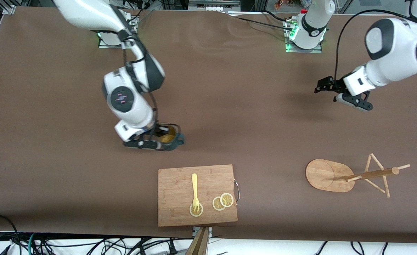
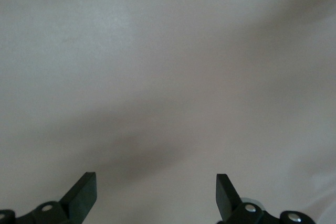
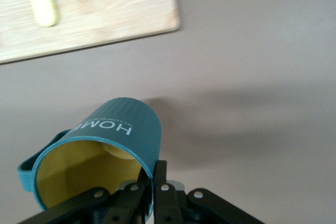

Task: Pass cup and hang on rack
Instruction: 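Grasp the teal mug rim with the right gripper while the left gripper approaches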

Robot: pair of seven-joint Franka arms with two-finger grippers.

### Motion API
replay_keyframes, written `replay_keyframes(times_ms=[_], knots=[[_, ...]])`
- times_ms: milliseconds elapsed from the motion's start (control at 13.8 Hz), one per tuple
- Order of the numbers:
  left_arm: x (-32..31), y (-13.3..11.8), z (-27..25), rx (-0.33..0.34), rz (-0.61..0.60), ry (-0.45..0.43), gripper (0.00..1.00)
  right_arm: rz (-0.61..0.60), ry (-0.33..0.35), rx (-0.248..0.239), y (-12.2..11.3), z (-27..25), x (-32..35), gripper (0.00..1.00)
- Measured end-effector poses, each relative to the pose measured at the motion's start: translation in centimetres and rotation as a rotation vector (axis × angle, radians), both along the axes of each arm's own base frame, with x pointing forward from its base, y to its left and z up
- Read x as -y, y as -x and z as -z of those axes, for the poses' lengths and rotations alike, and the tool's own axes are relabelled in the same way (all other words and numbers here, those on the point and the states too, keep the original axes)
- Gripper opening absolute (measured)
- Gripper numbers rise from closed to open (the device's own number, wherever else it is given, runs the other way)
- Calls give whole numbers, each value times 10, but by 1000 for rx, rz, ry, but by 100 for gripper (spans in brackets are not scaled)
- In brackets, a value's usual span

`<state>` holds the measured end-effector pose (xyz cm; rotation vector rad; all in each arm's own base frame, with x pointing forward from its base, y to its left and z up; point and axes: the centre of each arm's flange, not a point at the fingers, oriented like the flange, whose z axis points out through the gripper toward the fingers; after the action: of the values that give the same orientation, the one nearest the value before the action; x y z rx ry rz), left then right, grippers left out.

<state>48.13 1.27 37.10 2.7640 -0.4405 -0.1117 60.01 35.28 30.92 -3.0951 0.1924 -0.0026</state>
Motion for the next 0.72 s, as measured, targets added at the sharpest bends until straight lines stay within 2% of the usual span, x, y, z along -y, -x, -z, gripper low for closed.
replay_keyframes(times_ms=[217, 362, 507, 725], knots=[[-54, 10, 23, 53, 159, 200, 100, 70, -22, 16, 27, 2, -80, 4], [-84, 15, 49, 114, 292, 345, 100, 50, -35, 26, 46, 7, -125, 4], [-109, 18, 90, 211, 396, 496, 100, 26, -48, 20, 64, 17, -158, 4], [-119, 24, 154, 391, 527, 697, 100, 45, -74, -30, 89, 36, -188, 4]])
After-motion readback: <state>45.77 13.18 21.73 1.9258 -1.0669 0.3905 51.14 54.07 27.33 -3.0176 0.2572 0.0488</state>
